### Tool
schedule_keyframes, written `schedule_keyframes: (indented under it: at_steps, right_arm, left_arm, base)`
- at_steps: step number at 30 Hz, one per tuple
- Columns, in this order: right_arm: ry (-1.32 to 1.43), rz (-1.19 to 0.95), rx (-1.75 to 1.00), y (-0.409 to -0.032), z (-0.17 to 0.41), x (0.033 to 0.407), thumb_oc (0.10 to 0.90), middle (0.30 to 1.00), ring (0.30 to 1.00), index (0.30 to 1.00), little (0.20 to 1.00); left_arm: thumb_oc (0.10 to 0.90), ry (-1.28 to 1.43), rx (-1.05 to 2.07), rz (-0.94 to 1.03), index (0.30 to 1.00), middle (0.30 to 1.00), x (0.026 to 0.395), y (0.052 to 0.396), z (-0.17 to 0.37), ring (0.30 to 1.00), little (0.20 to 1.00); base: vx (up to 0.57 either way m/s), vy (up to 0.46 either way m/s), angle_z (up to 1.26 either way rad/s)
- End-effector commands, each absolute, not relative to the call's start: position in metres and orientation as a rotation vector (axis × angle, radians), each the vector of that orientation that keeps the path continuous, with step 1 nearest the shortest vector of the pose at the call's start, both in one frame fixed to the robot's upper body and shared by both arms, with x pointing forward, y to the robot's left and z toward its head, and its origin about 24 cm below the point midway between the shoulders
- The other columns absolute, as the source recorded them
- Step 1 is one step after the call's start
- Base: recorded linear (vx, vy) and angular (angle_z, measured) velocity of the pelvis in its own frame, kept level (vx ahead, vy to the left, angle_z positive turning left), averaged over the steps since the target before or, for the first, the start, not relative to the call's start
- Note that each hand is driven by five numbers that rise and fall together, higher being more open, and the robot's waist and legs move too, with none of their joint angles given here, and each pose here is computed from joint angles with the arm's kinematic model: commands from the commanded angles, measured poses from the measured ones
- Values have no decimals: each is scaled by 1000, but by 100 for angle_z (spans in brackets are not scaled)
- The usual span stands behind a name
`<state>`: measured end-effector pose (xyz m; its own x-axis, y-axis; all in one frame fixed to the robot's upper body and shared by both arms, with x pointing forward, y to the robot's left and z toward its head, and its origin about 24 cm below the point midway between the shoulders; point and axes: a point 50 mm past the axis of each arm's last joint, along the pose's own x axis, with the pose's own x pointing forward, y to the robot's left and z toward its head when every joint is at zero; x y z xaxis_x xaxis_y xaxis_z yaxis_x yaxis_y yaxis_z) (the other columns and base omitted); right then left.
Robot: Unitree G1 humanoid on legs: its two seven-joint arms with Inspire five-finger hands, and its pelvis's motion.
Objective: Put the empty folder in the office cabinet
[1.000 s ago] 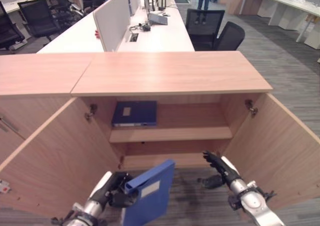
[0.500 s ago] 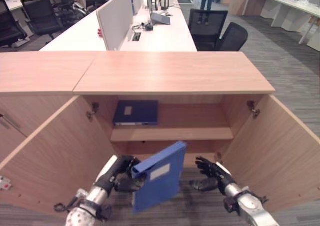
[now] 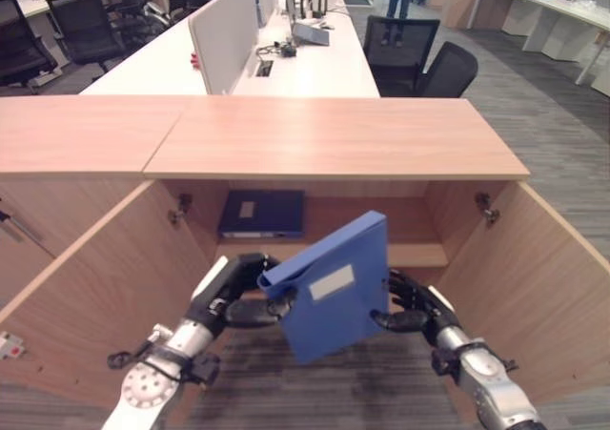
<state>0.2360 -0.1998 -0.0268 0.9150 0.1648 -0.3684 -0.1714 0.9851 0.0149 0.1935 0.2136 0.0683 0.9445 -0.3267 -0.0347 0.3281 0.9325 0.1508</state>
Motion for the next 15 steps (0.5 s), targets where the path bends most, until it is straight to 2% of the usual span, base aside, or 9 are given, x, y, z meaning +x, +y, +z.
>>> schedule_keyframes:
  at_steps: [1, 12, 15]
  right_arm:
    - [81, 199, 12, -192, 31, 283, 800, 900, 900, 900, 900]
    - [11, 340, -9, -176, 55, 296, 800, 900, 900, 900, 900]
    - [0, 371, -29, -173, 61, 304, 800, 900, 900, 900, 900]
  left_arm:
    - [400, -332, 96, -471, 300, 300, 208, 194, 130, 300, 300]
    - [400, -292, 64, -582, 300, 300, 219, 187, 127, 300, 300]
    - [400, -274, -25, -673, 300, 300, 223, 180, 128, 300, 300]
  base:
    - [0, 0, 0]
    - [0, 0, 0]
    - [0, 0, 0]
